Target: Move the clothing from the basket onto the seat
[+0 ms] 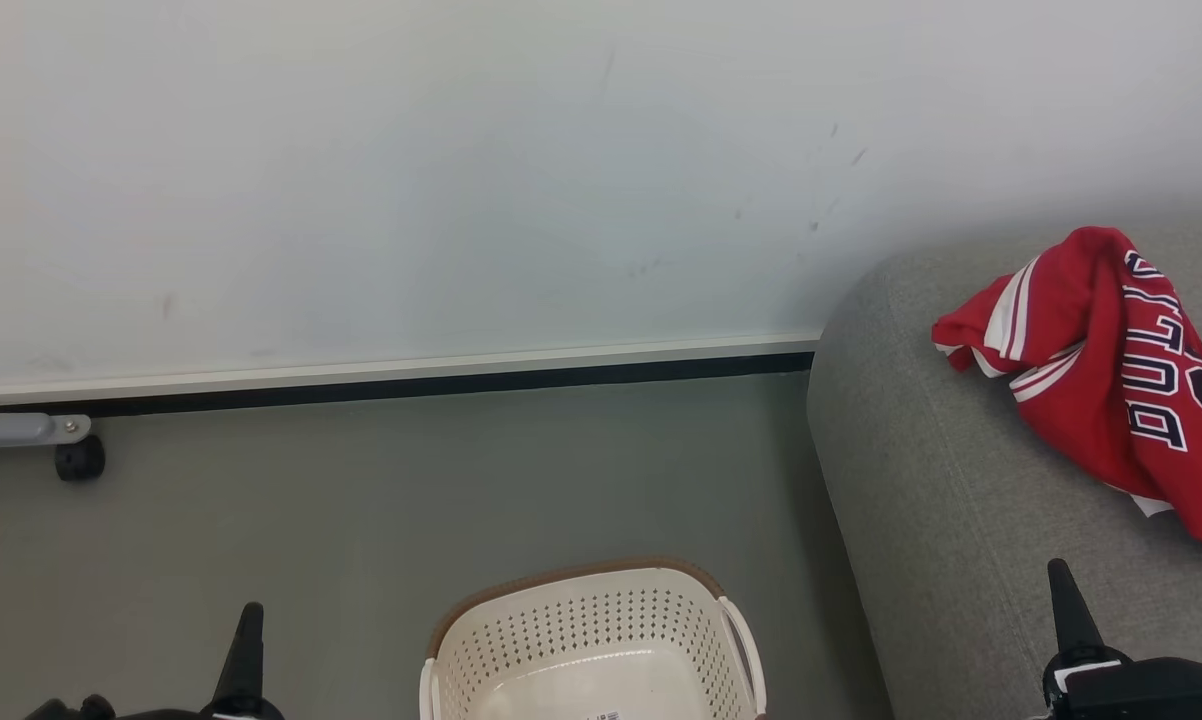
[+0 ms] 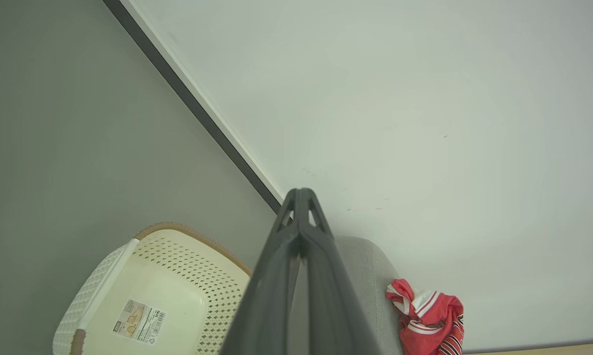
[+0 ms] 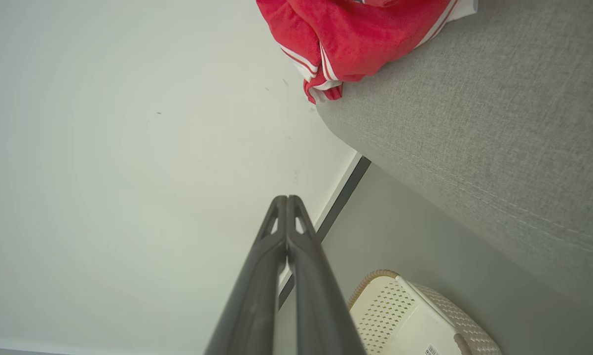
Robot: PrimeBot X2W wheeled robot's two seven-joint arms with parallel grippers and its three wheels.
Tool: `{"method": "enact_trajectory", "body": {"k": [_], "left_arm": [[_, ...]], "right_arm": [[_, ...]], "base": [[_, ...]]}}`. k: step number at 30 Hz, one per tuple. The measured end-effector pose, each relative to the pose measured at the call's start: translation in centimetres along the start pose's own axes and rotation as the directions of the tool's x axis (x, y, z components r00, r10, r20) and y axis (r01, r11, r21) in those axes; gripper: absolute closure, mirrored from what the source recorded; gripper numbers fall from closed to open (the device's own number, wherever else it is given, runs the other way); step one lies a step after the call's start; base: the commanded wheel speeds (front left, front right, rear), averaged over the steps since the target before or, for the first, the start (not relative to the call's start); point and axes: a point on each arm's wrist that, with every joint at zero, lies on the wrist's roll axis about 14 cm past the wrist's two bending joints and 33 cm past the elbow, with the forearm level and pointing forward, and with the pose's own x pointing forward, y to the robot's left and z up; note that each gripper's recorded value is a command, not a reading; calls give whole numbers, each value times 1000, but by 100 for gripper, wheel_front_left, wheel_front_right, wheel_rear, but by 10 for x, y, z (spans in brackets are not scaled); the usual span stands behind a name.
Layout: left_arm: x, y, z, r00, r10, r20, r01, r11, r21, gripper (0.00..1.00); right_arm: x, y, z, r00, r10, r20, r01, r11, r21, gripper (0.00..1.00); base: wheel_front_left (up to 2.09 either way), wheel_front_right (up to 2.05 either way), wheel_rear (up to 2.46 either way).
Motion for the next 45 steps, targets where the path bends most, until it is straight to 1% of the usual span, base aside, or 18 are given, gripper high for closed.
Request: {"method": "enact_trajectory", "body": {"k": [8,14,23,30,33,45], "left_arm": [[5,-5,0,1000,-21,-6,20,994,-110,100],[9,-8,2,999,-35,-3,34,981,-191,100],[15,-15,3,998,-68,-1,64,947,-314,100],[19,-20,6,995,-95,11,91,912,-400,100],[20,-24,6,994,-110,15,106,902,-419,100],[20,-24,6,994,-109,16,106,901,-421,100]], "right_arm": [[2,-4,1,1000,1,-7,0,993,118,100],[6,-1,3,1000,16,-3,-15,978,209,100],[11,2,6,999,40,4,-39,940,338,100],[12,0,8,999,47,17,-49,897,439,100],[14,4,9,998,60,20,-63,892,447,100],[14,5,9,998,62,21,-65,892,448,100]], "base": [[0,0,0],[0,0,0],[0,0,0],[0,0,0],[0,0,0],[0,0,0]]}}
